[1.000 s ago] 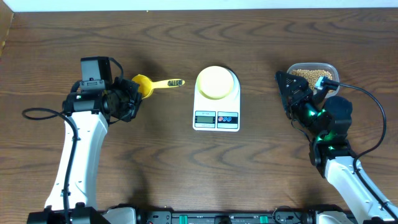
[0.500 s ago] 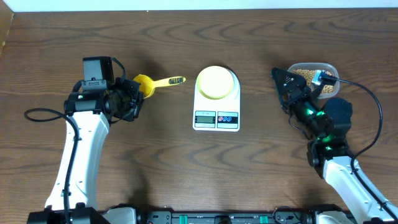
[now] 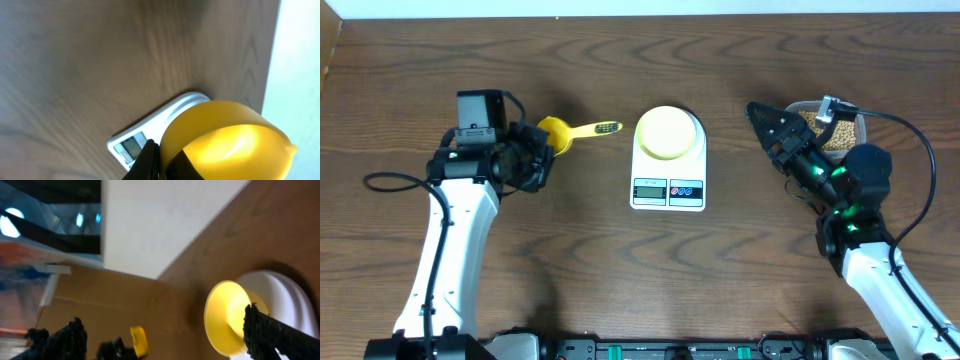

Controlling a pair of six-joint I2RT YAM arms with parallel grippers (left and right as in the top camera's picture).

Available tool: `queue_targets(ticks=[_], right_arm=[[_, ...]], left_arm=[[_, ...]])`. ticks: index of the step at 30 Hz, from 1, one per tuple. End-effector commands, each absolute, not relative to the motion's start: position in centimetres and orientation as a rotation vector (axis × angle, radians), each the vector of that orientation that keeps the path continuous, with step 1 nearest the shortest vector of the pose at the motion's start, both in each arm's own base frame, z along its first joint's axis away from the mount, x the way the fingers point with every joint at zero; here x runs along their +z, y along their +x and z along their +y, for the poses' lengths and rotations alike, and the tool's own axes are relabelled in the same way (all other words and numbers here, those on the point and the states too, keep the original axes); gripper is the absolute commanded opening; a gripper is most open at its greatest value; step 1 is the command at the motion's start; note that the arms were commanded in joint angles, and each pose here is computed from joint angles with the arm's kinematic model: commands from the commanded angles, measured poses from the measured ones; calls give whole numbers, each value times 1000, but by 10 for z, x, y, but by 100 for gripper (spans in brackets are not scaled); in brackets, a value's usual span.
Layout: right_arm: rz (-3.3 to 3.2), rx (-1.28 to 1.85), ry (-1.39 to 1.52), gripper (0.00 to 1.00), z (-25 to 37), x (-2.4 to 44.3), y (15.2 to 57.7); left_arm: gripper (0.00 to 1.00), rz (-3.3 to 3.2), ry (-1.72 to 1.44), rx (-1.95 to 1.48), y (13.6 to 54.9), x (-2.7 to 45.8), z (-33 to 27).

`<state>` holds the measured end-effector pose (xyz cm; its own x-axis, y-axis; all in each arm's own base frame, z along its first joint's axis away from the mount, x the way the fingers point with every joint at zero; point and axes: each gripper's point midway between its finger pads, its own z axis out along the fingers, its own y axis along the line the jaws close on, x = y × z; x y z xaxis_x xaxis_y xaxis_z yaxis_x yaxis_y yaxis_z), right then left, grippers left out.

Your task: Scoop item into bowl and weigh 50g on scale

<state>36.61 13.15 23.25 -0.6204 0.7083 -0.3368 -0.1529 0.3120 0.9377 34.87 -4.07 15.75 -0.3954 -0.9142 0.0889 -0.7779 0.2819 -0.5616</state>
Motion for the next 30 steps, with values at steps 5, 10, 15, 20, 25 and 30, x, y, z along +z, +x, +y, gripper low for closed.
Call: queue_targets(ticks=[5,10,15,20,25,30], right_arm=[[1846,1357,395,96,138,245,370],[1849,1362,354,96,145,248,369],[1853,1373,324,96,155,252,370],[1873,1392,292,96,174,252,373],[1902,1387,261,96,191,245,382],[1928,1385,228,96,210,239,391]], left_arm=[[8,2307,-1296,-854,368,182,-73],[8,2303,-1246,-874,372,186,-83],[8,2308,-1234,-879,372,187,-86],[8,2313,-1236,-894,371,187,-88],[8,2311,-1248,-906,371,187,-89],[8,2315,-1253,-920,370,188,-92]])
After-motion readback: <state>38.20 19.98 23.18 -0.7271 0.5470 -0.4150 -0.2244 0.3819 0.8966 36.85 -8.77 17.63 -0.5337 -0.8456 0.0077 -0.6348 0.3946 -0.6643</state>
